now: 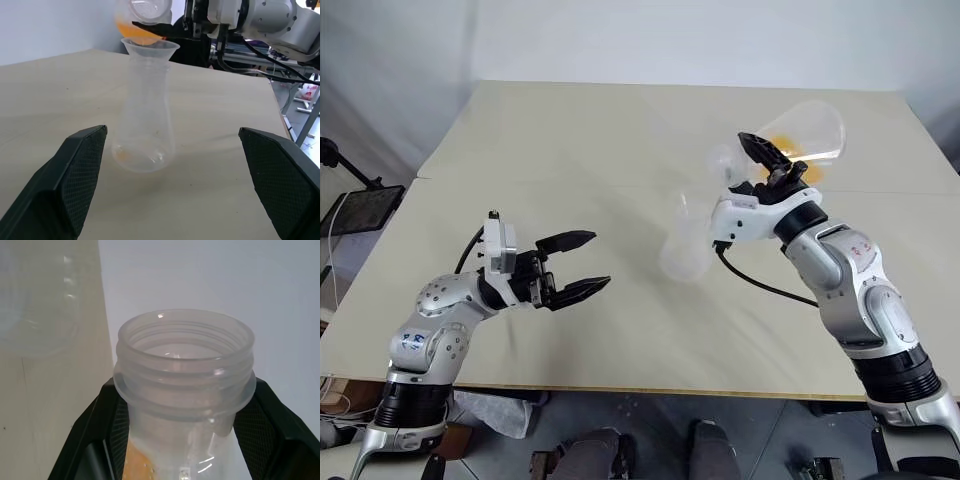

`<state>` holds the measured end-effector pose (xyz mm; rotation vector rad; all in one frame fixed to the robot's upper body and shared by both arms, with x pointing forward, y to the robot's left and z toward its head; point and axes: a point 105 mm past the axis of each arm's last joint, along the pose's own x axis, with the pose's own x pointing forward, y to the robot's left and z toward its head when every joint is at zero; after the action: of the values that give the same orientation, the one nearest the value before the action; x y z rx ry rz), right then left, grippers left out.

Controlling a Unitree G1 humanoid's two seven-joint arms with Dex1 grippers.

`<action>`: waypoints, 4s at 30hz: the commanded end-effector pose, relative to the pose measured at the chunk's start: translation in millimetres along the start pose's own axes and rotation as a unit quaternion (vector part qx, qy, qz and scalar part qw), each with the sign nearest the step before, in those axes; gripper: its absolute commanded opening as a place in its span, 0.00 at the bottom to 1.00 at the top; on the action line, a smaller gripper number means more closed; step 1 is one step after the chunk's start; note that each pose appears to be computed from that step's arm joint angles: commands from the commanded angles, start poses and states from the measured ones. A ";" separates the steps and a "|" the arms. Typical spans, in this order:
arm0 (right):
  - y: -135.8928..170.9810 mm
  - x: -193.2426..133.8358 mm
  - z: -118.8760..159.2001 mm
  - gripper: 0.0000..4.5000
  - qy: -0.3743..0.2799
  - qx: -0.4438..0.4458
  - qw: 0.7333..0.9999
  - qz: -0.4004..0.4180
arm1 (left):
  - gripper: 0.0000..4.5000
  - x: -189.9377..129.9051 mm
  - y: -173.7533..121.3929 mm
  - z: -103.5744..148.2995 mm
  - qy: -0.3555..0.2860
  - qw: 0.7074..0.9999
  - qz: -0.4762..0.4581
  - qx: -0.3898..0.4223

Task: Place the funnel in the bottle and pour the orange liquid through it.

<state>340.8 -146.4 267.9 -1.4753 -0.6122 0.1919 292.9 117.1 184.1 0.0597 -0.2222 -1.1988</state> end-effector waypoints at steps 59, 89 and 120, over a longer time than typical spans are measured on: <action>-22.5 -2.1 9.1 0.55 -0.037 -0.189 0.980 -0.053 | 1.00 7.5 -2.6 13.9 -0.030 0.999 -0.010 0.019; -24.7 -3.3 5.0 0.55 -0.030 -0.211 0.975 -0.062 | 1.00 6.7 -2.9 14.4 -0.030 0.999 -0.010 0.021; -18.8 -1.4 3.4 0.55 -0.035 -0.230 0.971 -0.055 | 1.00 7.9 -3.5 14.9 -0.034 0.999 -0.005 0.021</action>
<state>337.5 -144.1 269.0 -1.8739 -0.7839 0.0742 294.2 112.5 186.7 0.0332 -0.2457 -1.1953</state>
